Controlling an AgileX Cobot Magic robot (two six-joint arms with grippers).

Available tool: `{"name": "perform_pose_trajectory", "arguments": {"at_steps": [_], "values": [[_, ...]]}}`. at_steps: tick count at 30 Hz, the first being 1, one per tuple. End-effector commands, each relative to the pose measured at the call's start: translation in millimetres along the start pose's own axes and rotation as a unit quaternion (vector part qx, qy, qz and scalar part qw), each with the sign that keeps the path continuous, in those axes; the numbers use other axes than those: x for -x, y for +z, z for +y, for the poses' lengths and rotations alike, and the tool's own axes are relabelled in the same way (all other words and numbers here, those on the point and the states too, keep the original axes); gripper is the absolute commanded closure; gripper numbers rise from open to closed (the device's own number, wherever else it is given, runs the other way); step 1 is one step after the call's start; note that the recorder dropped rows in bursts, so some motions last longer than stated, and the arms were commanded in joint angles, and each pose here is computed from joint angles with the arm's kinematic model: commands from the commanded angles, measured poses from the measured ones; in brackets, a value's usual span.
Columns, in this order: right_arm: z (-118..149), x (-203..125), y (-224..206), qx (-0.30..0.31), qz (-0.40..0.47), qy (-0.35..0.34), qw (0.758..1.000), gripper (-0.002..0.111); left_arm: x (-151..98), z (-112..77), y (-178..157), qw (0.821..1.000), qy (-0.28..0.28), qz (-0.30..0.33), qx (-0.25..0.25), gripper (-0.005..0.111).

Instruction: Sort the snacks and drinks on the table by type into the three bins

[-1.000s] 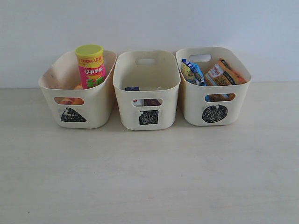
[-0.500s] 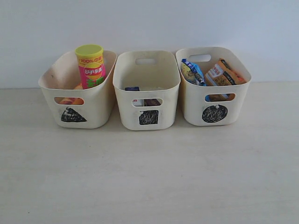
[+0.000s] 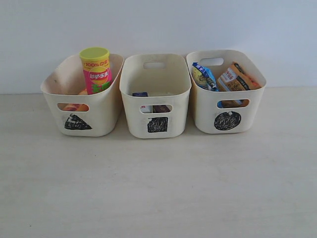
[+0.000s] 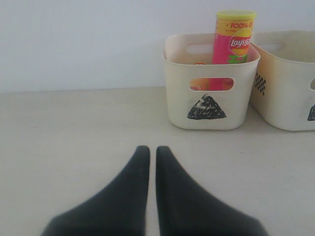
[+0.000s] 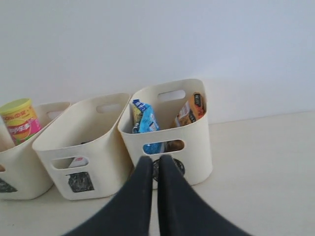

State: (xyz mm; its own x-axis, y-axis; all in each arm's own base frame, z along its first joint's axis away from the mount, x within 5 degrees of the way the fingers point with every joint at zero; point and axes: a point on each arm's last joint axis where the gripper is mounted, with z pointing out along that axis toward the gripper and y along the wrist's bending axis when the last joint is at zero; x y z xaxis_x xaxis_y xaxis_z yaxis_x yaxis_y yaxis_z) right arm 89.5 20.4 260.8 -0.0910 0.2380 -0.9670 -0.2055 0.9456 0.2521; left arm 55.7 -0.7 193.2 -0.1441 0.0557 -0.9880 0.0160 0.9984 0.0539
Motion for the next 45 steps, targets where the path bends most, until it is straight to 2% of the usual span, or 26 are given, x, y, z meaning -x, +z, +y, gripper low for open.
{"name": "perform_pose_trajectory", "arguments": {"at_steps": [1,9,13,15,17,31,35,45], "values": [[-5,-4,-9,-0.027,0.002,-0.003,1.000,0.108,-1,0.1,0,1.000,0.002,0.000,0.002,0.103],[-19,-37,-24,-0.089,0.006,0.029,0.996,0.108,-1,0.1,0,1.000,0.002,0.000,0.002,0.103],[-24,-60,-29,-0.096,0.004,0.035,0.995,0.108,-1,0.1,0,1.000,0.002,0.000,0.002,0.103],[-22,-59,-33,-0.087,-0.013,0.028,0.996,0.108,-1,0.1,0,1.000,0.002,0.000,0.002,0.103],[-21,-64,-33,-0.086,0.020,-0.014,0.996,0.108,-1,0.1,0,1.000,0.002,0.000,0.002,0.103],[-24,-67,-34,-0.100,0.041,-0.042,0.993,0.108,-1,0.1,0,1.000,0.002,0.000,0.002,0.103],[-27,-74,-35,-0.115,0.080,-0.044,0.989,0.108,-1,0.1,0,1.000,0.002,0.000,0.002,0.103],[-31,-73,-36,-0.132,0.078,-0.070,0.986,0.108,-1,0.1,0,1.000,0.002,0.000,0.002,0.103]]}}
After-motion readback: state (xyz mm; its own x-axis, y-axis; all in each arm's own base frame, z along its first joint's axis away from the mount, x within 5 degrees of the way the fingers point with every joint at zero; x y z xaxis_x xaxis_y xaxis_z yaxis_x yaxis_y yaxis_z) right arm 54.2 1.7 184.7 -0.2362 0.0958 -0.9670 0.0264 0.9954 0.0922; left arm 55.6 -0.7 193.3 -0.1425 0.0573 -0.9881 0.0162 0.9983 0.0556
